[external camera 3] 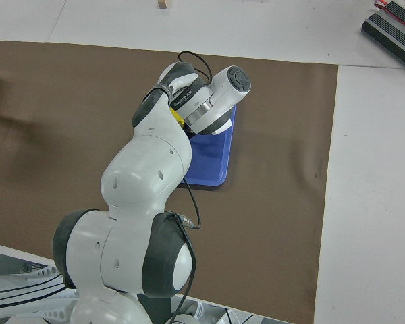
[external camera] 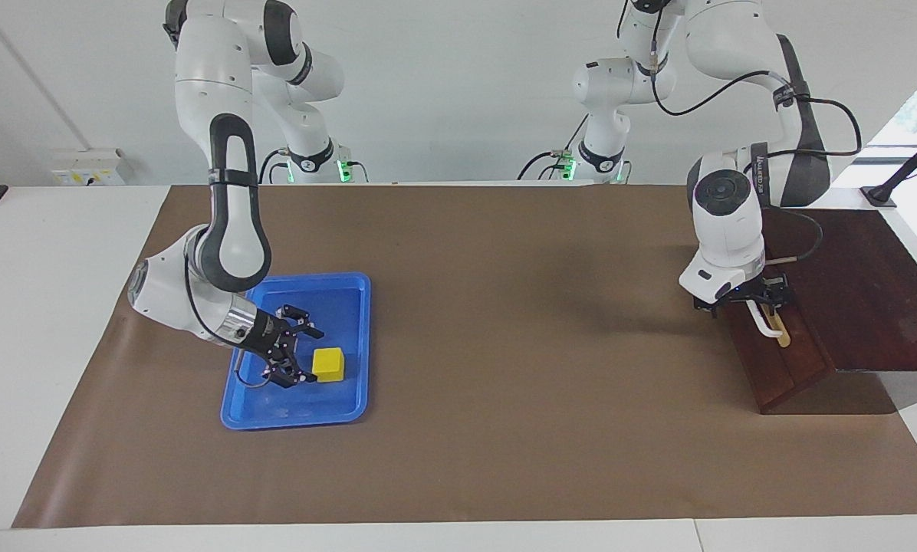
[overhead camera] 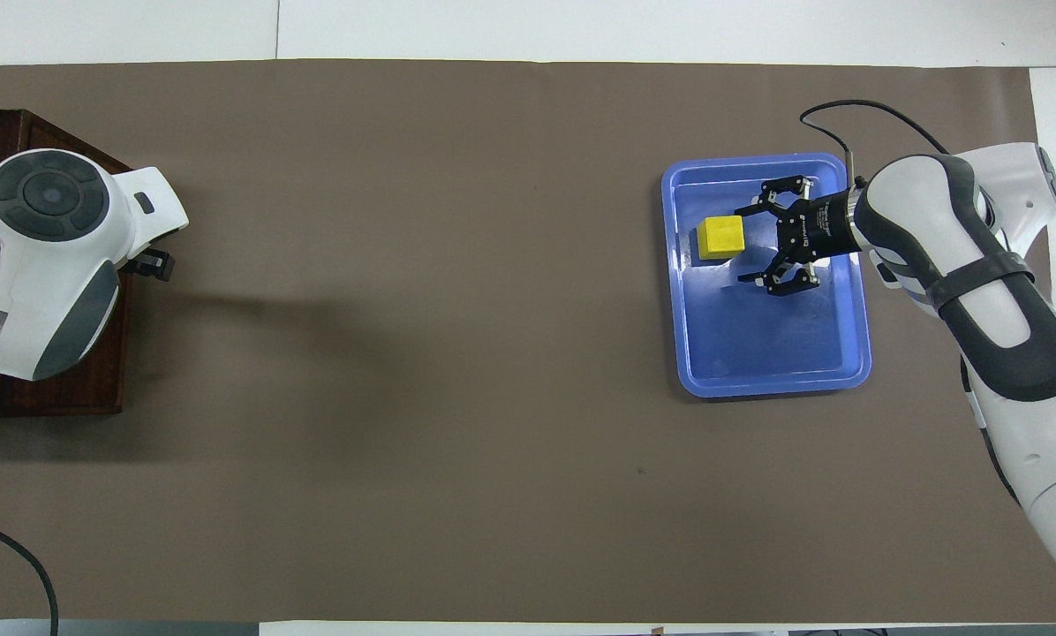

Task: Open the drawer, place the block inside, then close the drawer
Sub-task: 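Grasp the yellow cube with the right gripper while the left gripper pulls the drawer, then lift the cube with the right gripper while the left gripper reaches toward it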

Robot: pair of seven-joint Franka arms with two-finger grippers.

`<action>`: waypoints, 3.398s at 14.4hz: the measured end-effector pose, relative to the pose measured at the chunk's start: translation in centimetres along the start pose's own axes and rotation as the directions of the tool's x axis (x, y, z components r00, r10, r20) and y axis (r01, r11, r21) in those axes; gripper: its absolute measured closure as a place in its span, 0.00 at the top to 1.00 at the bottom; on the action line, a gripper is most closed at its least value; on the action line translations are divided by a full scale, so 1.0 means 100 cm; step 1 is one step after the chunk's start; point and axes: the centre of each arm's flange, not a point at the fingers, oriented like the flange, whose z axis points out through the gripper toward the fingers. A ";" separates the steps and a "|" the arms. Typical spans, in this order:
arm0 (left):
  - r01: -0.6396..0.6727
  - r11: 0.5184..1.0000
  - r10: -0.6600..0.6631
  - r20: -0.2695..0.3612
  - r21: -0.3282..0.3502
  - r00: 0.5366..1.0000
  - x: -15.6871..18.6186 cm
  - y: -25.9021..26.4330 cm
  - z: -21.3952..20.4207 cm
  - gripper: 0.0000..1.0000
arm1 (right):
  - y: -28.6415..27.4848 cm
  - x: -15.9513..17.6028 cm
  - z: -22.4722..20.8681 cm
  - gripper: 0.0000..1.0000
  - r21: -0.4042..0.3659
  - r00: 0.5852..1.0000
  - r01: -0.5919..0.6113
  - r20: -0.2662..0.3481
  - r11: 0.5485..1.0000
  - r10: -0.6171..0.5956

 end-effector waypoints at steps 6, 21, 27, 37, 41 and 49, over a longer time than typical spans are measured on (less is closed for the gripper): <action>0.008 1.000 -0.008 0.001 -0.014 1.000 0.001 0.011 0.017 1.00 | 0.001 0.001 0.000 0.70 0.002 0.999 0.041 0.004 0.999 -0.041; 0.185 0.968 -0.195 -0.046 -0.168 0.980 0.027 0.092 -0.038 1.00 | -0.016 -0.023 -0.025 0.56 -0.006 0.993 0.104 0.054 0.995 -0.103; 0.212 0.957 -0.223 -0.034 -0.199 0.974 0.032 0.103 -0.045 1.00 | -0.032 -0.088 -0.017 0.56 -0.066 0.979 0.196 0.076 0.978 -0.191; 0.445 0.841 -0.433 0.110 -0.307 0.895 0.051 0.059 -0.116 1.00 | -0.015 -0.214 0.066 0.56 -0.166 0.987 0.163 0.027 0.973 -0.161; 0.762 0.579 -0.706 0.289 -0.291 0.647 0.059 0.078 -0.135 1.00 | -0.008 -0.239 0.085 0.56 -0.166 0.980 0.195 0.006 0.967 -0.197; 0.986 -0.160 -0.840 0.519 0.047 -0.161 0.065 0.182 -0.186 1.00 | 0.006 -0.269 0.106 0.56 -0.194 0.978 0.204 -0.004 0.960 -0.208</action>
